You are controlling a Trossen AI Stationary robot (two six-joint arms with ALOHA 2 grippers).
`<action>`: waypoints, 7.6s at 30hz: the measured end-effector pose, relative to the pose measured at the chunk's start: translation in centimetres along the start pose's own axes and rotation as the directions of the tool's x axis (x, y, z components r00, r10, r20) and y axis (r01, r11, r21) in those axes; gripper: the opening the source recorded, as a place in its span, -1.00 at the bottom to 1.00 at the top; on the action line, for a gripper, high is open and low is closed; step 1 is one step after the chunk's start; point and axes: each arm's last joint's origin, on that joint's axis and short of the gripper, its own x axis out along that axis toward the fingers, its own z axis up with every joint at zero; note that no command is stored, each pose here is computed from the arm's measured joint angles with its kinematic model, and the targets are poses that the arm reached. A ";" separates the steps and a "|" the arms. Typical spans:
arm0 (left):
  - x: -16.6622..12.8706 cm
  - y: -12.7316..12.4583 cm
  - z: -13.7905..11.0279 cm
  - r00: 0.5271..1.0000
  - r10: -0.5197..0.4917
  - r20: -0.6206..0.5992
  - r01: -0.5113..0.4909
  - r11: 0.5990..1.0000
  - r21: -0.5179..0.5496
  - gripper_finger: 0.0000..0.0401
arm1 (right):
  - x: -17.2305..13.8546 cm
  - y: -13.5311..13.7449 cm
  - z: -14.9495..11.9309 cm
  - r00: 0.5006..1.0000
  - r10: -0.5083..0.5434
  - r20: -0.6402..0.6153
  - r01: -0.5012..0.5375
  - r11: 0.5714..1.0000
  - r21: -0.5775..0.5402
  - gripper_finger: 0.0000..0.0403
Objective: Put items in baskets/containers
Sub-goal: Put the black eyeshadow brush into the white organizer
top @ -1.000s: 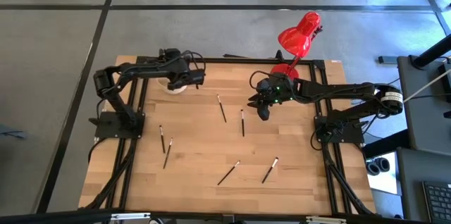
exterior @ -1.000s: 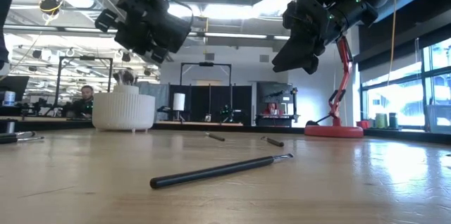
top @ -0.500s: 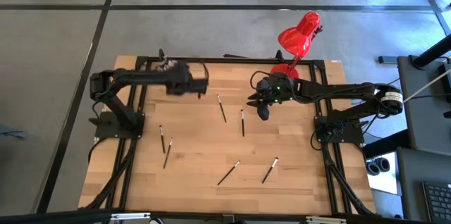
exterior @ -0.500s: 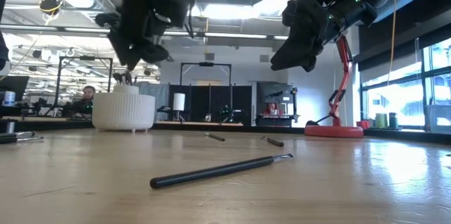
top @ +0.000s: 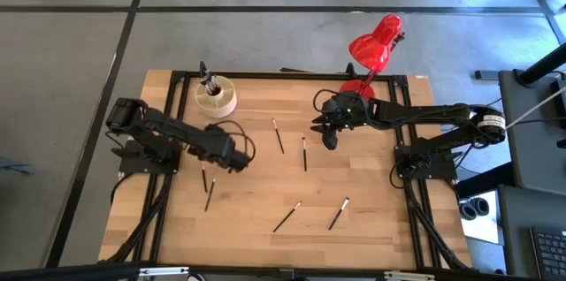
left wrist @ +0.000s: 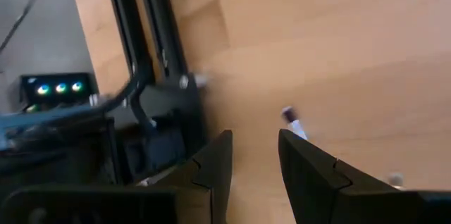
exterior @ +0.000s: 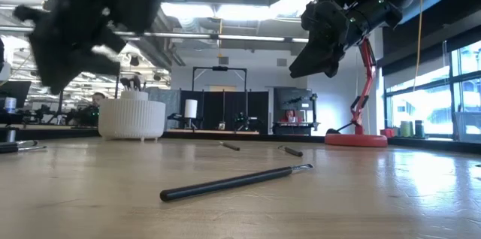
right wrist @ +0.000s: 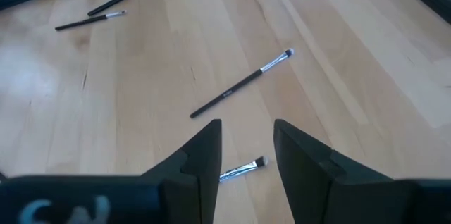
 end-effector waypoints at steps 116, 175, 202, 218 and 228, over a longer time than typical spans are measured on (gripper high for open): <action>3.2 8.2 11.2 0.439 0.510 0.740 0.384 0.638 -0.667 -0.91 | 0.0 -0.2 0.3 0.996 -0.085 0.032 0.086 0.996 -0.027 -0.36; 5.4 -4.3 -5.6 0.977 -0.106 -0.183 0.131 0.983 0.130 -0.97 | 0.1 0.0 0.0 0.997 -0.071 0.010 0.070 0.995 0.069 -0.36; -0.9 0.3 -14.0 0.943 -0.235 -0.236 0.213 0.970 -0.113 -0.47 | 0.1 0.0 -0.1 0.997 -0.072 0.000 0.072 0.995 0.065 -0.36; 1.7 0.9 -19.0 0.960 -0.112 -0.257 0.115 0.993 -0.004 -0.58 | 0.1 0.0 -0.1 0.997 -0.071 0.001 0.071 0.993 0.096 -0.36; 3.3 0.5 -20.1 0.970 -0.014 -0.244 0.059 0.982 0.179 -0.75 | 0.1 0.0 -0.1 0.997 -0.071 0.001 0.071 0.994 0.081 -0.36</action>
